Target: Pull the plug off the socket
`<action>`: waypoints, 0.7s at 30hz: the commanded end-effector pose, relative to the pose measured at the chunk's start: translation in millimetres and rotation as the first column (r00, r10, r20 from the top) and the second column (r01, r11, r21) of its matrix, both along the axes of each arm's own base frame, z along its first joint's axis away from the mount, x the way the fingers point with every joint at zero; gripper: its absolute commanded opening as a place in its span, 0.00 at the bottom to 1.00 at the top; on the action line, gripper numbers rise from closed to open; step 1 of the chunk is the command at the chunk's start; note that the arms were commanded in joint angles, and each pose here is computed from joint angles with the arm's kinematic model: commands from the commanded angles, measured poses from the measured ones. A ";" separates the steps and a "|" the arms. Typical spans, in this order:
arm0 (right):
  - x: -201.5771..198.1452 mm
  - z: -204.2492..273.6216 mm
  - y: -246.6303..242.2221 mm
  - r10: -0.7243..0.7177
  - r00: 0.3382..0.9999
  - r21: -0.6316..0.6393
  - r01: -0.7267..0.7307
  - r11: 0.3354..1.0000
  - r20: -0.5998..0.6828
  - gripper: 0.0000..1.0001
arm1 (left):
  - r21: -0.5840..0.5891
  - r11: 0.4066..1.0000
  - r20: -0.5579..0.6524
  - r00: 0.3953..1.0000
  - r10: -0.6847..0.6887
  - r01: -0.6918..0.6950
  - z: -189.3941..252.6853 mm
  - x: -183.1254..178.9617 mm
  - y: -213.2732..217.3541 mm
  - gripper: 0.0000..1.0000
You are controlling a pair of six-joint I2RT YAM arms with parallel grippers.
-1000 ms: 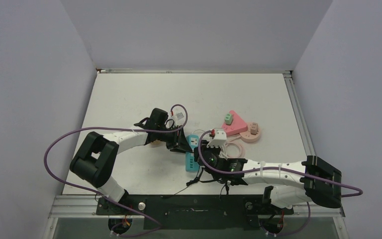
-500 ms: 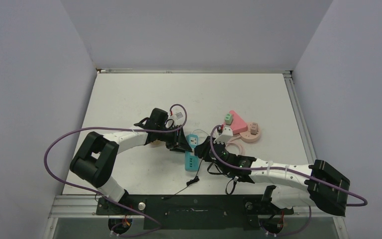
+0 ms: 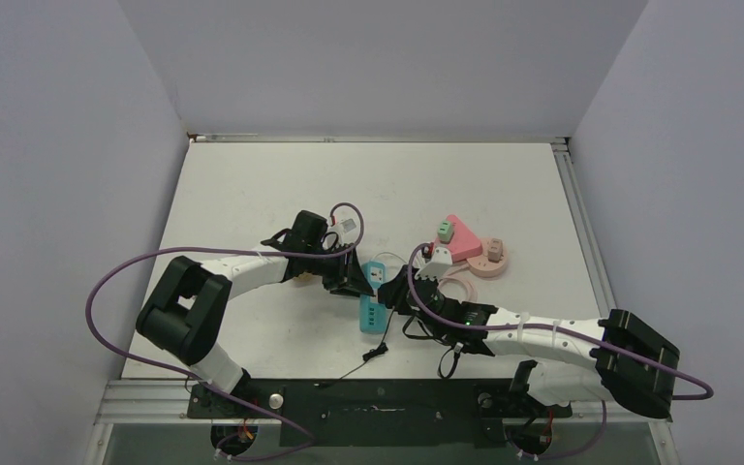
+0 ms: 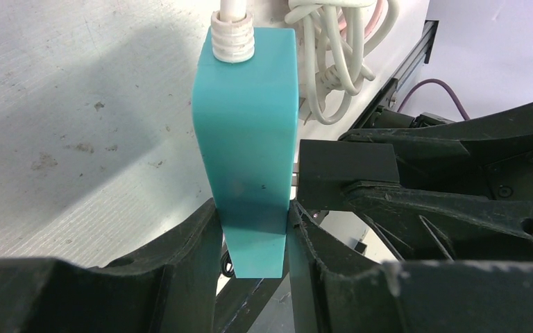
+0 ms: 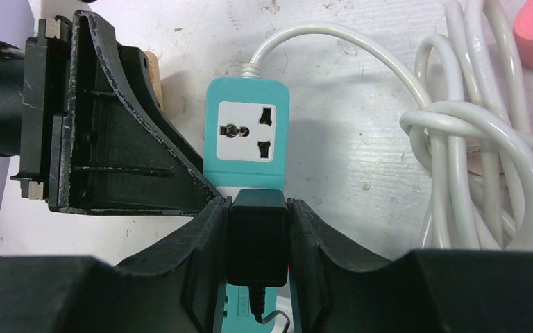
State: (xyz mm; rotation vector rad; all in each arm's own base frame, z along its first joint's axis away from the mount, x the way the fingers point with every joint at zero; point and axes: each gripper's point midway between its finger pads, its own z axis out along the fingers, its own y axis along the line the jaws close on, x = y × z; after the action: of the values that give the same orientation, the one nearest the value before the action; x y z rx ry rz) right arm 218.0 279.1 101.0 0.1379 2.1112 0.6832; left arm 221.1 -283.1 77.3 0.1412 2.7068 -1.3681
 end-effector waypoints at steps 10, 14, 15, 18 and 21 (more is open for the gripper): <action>9.7 21.6 -14.7 -0.066 0.996 0.009 0.065 0.998 0.064 0.05 | 0.024 1.000 0.022 1.000 0.012 -0.013 -1.1 7.7 1.5 0.00; 10.3 25.3 -17.0 -0.071 0.995 0.008 0.071 0.997 0.073 0.05 | 0.049 0.999 0.008 1.000 0.017 -0.018 -8.9 8.0 3.5 0.00; 10.6 25.3 -17.6 -0.072 0.995 0.006 0.072 0.997 0.074 0.05 | 0.054 0.998 0.004 1.000 0.019 -0.019 -11.1 8.1 3.9 0.00; 10.5 24.1 -18.3 -0.073 0.995 0.000 0.074 0.997 0.074 0.05 | 0.072 0.997 -0.017 1.000 0.022 -0.021 -18.7 6.9 5.3 0.00; 10.1 23.1 -18.1 -0.073 0.995 0.001 0.074 0.997 0.073 0.05 | 0.084 0.996 -0.036 0.999 0.024 -0.021 -24.8 6.0 6.0 0.07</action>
State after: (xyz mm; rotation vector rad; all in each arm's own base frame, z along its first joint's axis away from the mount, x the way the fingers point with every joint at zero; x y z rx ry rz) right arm 221.7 264.4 110.8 0.1582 2.0777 0.6315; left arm 219.0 -275.1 51.7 0.0795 2.8018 -1.2734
